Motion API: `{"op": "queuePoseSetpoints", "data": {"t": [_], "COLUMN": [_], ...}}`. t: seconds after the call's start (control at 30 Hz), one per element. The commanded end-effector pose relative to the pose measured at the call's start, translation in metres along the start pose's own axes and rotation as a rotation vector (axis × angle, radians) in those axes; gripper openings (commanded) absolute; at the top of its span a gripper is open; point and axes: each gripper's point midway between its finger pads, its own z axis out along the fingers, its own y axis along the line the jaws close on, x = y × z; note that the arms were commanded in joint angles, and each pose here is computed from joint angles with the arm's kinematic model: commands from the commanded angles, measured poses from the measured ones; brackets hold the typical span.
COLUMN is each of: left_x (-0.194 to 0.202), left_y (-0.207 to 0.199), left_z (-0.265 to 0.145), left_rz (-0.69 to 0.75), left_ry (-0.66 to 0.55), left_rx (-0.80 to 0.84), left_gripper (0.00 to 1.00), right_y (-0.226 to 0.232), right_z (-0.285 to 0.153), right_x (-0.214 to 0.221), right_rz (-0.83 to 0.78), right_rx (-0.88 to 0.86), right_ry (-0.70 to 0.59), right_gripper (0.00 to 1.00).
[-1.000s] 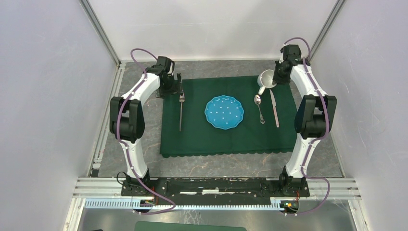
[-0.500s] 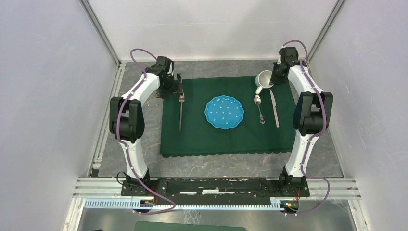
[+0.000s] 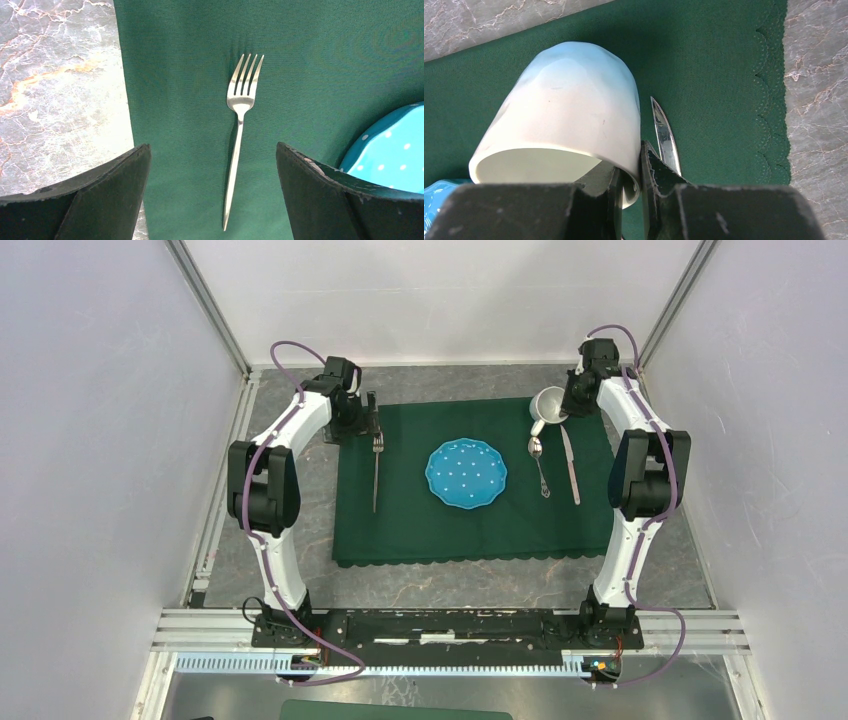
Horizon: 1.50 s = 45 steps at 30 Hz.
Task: Set the dinner table for one person
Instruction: Place the cup on the napkin.
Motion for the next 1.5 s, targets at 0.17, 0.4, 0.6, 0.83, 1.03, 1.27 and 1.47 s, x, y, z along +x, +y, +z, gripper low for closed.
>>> {"op": "queuePoseSetpoints", "data": {"t": [0.17, 0.4, 0.6, 0.83, 1.03, 1.27, 1.47], "left_x": [-0.018, -0.019, -0.016, -0.014, -0.012, -0.013, -0.015], "left_y": [-0.007, -0.007, -0.006, -0.005, -0.006, -0.009, -0.012], "left_z": [-0.011, -0.015, -0.015, -0.019, -0.02, -0.019, -0.02], "left_rz": [-0.021, -0.023, -0.028, -0.034, -0.043, -0.059, -0.068], "left_ry": [-0.058, -0.068, -0.062, -0.069, -0.069, -0.076, -0.085], "left_rx": [0.04, 0.038, 0.036, 0.035, 0.041, 0.057, 0.069], "left_gripper": [1.0, 1.0, 1.0, 1.0, 1.0, 1.0, 1.0], "right_y": [0.01, 0.008, 0.008, 0.008, 0.01, 0.011, 0.011], "right_z": [-0.016, -0.015, -0.013, -0.012, -0.014, -0.014, -0.013], "right_x": [-0.035, -0.021, -0.01, -0.009, -0.015, -0.027, -0.026], "right_rz": [0.013, 0.01, 0.004, 0.0, -0.004, -0.019, -0.013], "right_rx": [-0.04, -0.037, -0.044, -0.052, -0.055, -0.056, -0.056], "right_ry": [-0.111, -0.082, -0.065, -0.069, -0.084, -0.088, -0.09], "right_gripper": [0.0, 0.0, 0.0, 0.0, 0.0, 0.0, 0.17]}}
